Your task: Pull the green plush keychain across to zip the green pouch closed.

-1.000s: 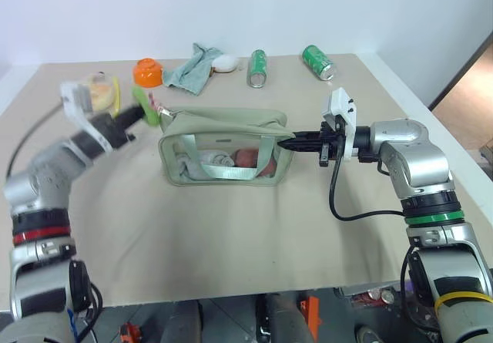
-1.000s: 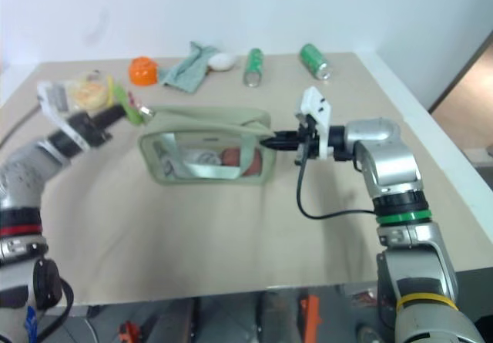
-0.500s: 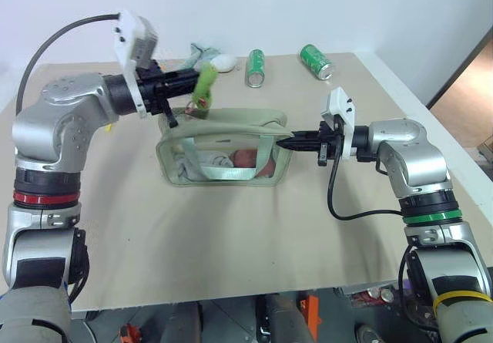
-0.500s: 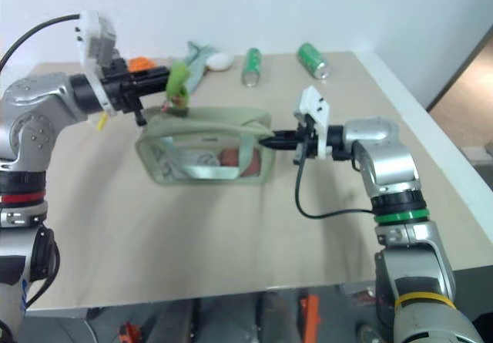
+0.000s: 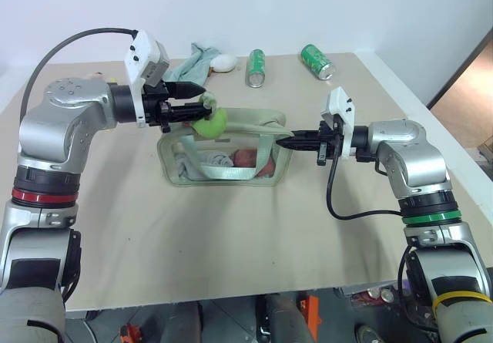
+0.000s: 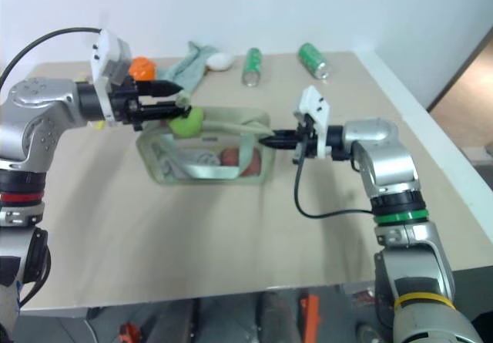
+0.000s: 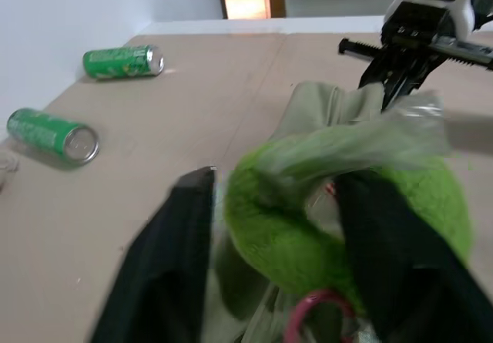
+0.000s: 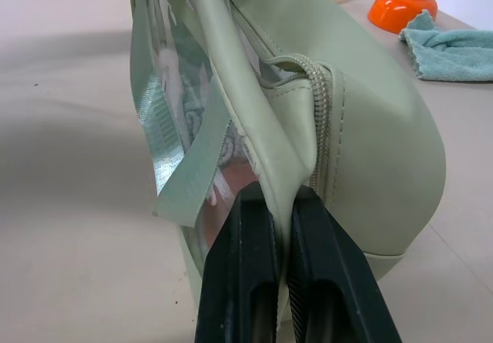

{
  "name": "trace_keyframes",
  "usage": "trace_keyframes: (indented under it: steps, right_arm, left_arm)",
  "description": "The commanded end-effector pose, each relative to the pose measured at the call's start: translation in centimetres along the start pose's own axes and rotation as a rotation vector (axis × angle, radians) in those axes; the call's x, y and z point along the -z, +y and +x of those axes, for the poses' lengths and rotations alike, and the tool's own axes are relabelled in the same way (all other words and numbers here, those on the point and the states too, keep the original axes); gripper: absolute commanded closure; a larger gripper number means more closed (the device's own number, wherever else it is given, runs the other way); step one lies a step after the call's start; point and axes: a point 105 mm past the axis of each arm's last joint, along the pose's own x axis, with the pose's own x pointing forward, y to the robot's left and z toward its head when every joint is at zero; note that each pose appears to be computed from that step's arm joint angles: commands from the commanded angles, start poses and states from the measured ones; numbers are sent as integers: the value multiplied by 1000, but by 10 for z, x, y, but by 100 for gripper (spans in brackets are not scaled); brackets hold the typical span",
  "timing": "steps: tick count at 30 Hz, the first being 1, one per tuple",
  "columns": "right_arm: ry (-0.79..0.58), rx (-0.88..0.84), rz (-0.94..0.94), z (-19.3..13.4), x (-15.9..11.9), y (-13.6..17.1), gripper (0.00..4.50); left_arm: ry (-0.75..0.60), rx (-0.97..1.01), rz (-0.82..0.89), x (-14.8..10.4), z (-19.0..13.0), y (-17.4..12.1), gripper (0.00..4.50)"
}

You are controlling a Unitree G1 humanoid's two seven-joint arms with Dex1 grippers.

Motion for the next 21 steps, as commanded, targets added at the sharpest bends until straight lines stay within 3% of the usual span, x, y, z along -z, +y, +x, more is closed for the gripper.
trace_keyframes:
  steps: [1,3,12,21]
  right_arm:
    - [-23,-5,-26,1,-8,1,450]
    - [-25,-7,-26,2,-8,2,450]
    - [-30,-16,-30,5,-8,3,450]
    - [-38,-14,-33,6,-9,4,450]
  left_arm:
    - [-29,-22,62,-18,-10,5,54]
    - [-50,-32,53,-24,-14,6,7]
    - [-139,-76,-27,-41,-34,15,7]
    - [-140,-112,-58,-43,-26,26,7]
